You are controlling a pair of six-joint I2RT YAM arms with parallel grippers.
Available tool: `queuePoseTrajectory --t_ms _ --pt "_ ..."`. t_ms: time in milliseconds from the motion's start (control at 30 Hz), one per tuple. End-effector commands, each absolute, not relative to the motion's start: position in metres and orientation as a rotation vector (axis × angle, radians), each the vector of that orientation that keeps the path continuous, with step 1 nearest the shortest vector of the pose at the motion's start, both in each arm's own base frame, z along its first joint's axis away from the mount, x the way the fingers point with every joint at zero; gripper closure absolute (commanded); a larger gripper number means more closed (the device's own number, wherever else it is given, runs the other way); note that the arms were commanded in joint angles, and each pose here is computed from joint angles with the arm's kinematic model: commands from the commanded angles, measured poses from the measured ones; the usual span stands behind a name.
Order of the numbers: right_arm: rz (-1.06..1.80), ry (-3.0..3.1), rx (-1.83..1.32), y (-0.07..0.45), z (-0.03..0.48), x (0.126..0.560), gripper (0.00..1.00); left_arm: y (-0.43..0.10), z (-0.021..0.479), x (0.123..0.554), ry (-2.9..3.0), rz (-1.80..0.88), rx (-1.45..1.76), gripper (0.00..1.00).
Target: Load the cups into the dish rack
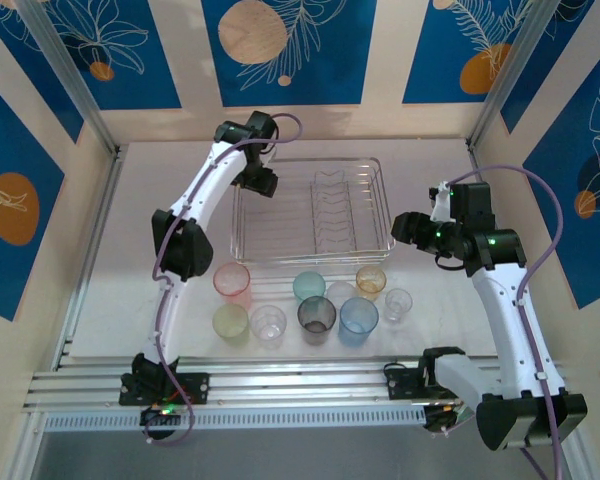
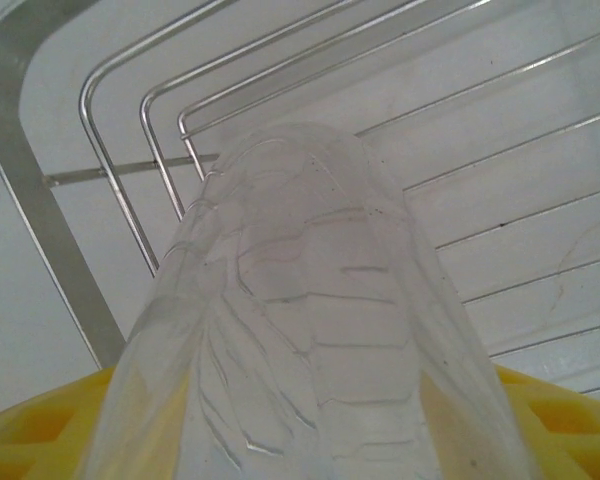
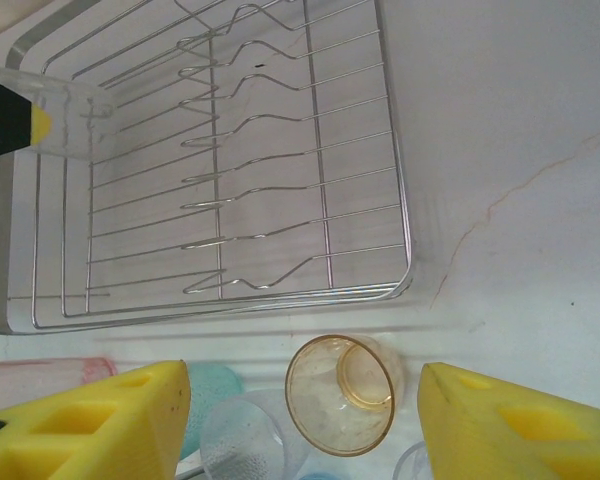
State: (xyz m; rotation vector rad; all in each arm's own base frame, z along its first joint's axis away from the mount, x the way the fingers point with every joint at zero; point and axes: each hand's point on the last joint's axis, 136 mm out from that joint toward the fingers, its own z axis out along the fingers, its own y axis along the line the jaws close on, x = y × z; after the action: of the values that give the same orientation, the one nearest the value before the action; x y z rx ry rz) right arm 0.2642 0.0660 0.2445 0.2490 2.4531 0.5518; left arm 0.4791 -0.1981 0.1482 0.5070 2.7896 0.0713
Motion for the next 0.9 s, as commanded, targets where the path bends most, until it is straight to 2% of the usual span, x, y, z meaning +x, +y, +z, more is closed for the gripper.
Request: queuePoseTrajectory --t_ms 0,167,267,400,433,467,533,600,700,867 --pt "0.586 2.462 0.244 0.073 0.242 0.26 0.38 -0.2 0.146 0.491 2.772 0.032 0.475 1.0" --pt "0.571 2.473 0.241 0.073 0.241 0.26 0.38 -0.203 0.137 0.494 2.777 0.004 0.479 0.96" --pt "0.559 2.476 0.243 0.072 0.24 0.259 0.38 -0.206 0.131 0.491 2.807 -0.044 0.476 1.0" --pt "0.553 2.481 0.241 0.073 0.239 0.258 0.38 -0.205 0.125 0.489 2.825 -0.04 0.48 1.0" --pt "0.555 2.483 0.24 0.074 0.239 0.258 0.38 -0.203 0.124 0.49 2.828 -0.025 0.477 0.96" --pt "0.556 2.484 0.238 0.074 0.238 0.257 0.38 -0.202 0.123 0.491 2.828 -0.013 0.474 0.87" --pt "0.556 2.489 0.232 0.075 0.237 0.256 0.38 -0.199 0.122 0.492 2.825 0.006 0.473 0.65" --pt "0.556 2.494 0.228 0.076 0.236 0.255 0.37 -0.196 0.122 0.494 2.821 0.025 0.466 0.38" --pt "0.554 2.496 0.218 0.077 0.236 0.253 0.35 -0.193 0.125 0.499 2.799 0.057 0.455 0.22" --pt "0.549 2.491 0.212 0.077 0.238 0.251 0.34 -0.195 0.136 0.505 2.753 0.049 0.447 0.18"
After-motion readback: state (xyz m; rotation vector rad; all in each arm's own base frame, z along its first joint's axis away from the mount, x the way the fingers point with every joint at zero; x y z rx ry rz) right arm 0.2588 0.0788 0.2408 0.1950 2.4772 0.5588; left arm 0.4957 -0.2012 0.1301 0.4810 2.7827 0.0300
